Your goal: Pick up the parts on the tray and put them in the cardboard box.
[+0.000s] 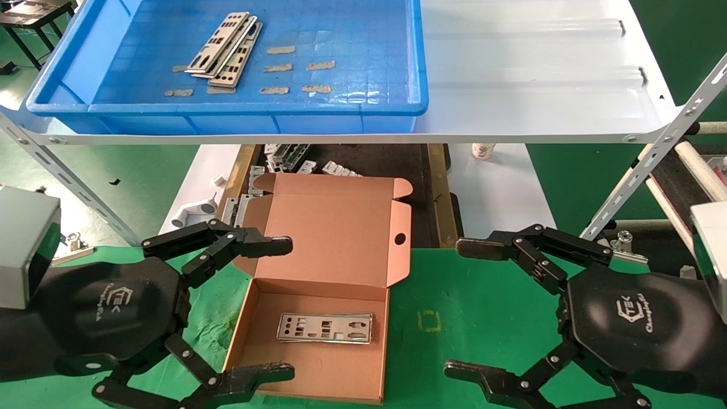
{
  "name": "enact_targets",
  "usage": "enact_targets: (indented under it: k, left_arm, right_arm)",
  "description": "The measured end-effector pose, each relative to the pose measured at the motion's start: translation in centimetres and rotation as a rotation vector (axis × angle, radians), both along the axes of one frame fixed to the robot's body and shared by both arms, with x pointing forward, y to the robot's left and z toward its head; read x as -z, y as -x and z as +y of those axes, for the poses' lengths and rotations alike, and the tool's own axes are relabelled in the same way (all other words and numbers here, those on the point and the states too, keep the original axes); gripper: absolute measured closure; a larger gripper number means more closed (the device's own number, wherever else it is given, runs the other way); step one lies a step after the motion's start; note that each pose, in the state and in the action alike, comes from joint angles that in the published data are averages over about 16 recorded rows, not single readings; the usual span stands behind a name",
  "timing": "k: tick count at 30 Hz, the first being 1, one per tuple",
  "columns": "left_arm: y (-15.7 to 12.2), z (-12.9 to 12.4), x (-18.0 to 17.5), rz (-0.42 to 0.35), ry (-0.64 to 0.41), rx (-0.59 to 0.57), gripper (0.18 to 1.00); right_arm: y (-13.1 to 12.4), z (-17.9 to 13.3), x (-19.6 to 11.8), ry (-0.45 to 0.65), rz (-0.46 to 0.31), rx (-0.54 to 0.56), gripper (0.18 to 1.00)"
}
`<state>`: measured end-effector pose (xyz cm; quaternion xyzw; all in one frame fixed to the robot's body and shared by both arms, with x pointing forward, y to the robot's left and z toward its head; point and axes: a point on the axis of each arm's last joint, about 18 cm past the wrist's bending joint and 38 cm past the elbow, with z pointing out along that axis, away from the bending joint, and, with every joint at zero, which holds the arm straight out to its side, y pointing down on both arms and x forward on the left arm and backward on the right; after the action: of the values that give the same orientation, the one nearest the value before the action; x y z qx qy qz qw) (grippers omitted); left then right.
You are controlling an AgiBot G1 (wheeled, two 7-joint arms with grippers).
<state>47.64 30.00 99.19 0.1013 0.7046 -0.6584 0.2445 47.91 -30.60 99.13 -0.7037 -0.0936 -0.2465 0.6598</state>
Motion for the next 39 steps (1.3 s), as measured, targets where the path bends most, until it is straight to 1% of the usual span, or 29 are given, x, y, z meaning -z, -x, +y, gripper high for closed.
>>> enact_targets:
  k: [19,25,29,32,39]
  left_arm:
    - [0.0,0.0,0.0,0.000,0.001,-0.001,0.184]
    - [-0.7,0.1,-0.5,0.000,0.023,-0.030,0.184]
    - [-1.9,0.2,-1.8,-0.007,0.061,-0.080,0.184]
    - [-3.4,0.3,-3.3,-0.015,0.101,-0.136,0.184]
    - [-8.6,0.8,-8.4,-0.019,0.227,-0.318,0.184]
  right_arm:
    - [0.0,0.0,0.0,0.000,0.000,0.000,0.178]
    - [0.0,0.0,0.0,0.000,0.000,0.000,0.182]
    - [0.0,0.0,0.0,0.000,0.000,0.000,0.191]
    - [0.0,0.0,0.0,0.000,0.000,0.000,0.205]
    - [0.0,0.0,0.0,0.000,0.000,0.000,0.266]
